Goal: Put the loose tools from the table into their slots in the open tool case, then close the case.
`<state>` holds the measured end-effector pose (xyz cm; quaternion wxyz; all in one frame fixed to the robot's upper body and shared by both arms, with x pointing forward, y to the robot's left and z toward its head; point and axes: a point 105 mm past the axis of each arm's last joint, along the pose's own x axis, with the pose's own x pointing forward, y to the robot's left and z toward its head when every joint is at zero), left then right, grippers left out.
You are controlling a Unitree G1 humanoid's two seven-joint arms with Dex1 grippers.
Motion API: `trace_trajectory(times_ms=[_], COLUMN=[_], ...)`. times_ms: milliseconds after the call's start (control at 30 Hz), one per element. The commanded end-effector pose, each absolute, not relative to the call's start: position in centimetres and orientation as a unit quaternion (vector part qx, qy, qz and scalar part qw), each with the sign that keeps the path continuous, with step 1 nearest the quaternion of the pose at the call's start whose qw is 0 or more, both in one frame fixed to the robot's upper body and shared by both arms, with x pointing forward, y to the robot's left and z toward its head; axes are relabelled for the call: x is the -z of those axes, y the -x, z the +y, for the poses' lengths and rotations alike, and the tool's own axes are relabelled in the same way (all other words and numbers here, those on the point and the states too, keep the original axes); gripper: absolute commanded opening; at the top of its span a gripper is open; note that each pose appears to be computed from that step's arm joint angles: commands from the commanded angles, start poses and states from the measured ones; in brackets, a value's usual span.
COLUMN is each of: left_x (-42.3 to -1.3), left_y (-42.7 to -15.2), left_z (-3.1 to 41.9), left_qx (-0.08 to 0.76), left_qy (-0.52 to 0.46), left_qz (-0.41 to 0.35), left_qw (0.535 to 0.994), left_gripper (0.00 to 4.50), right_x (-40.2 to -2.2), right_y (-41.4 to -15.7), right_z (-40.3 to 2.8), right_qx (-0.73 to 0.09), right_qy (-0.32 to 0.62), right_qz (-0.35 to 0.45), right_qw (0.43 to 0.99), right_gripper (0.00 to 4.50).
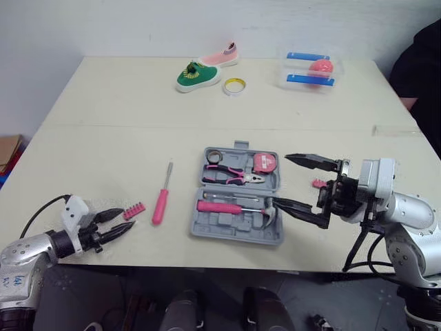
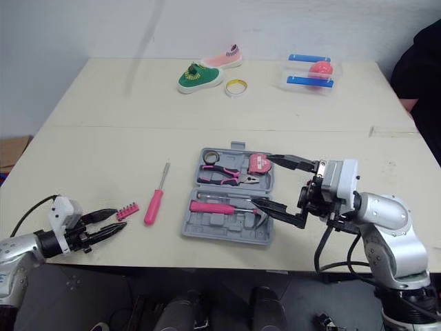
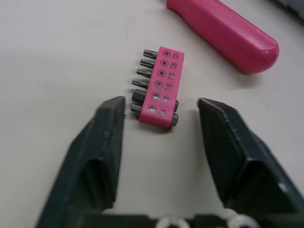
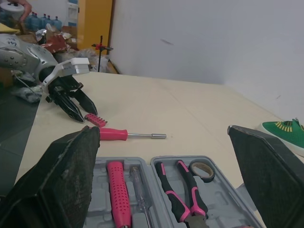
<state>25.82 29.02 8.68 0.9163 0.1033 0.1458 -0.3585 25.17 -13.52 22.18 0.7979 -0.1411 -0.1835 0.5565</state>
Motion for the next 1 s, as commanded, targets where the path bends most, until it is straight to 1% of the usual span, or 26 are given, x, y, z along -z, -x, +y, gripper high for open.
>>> trace_trajectory(times_ms=[33,400,533,633,767,900,1000], left_x=[-9.2,-8.5,-8.2,-8.4,-8.4,-9.0,-8.8], left_y=[-25.6,-27.9,-27.9,-28.0,-27.4,-27.1,-27.2], left_z=[30.3,28.2,27.8,27.5,27.5,28.1,27.4], left_qx=[0.373,0.435,0.458,0.466,0.466,0.413,0.399], left_qy=[-0.129,-0.149,-0.154,-0.149,-0.132,-0.098,-0.09], left_qz=[0.162,0.158,0.169,0.164,0.169,0.143,0.137], left_qw=[0.904,0.874,0.859,0.856,0.858,0.894,0.902], left_gripper=[2.38,2.38,2.38,2.38,2.38,2.38,2.38], right_x=[-23.3,-23.8,-23.6,-23.1,-22.7,-21.2,-20.2], right_y=[-25.2,-25.5,-25.2,-25.0,-24.9,-24.6,-24.6], right_z=[-13.3,-13.0,-13.2,-13.7,-14.1,-15.5,-16.0], right_qx=[-0.557,-0.552,-0.551,-0.549,-0.549,-0.541,-0.543], right_qy=[0.146,0.147,0.146,0.146,0.149,0.144,0.14], right_qz=[-0.195,-0.194,-0.192,-0.189,-0.186,-0.18,-0.177], right_qw=[0.794,0.798,0.799,0.801,0.801,0.808,0.809], right_gripper=[4.5,4.5,4.5,4.5,4.5,4.5,4.5])
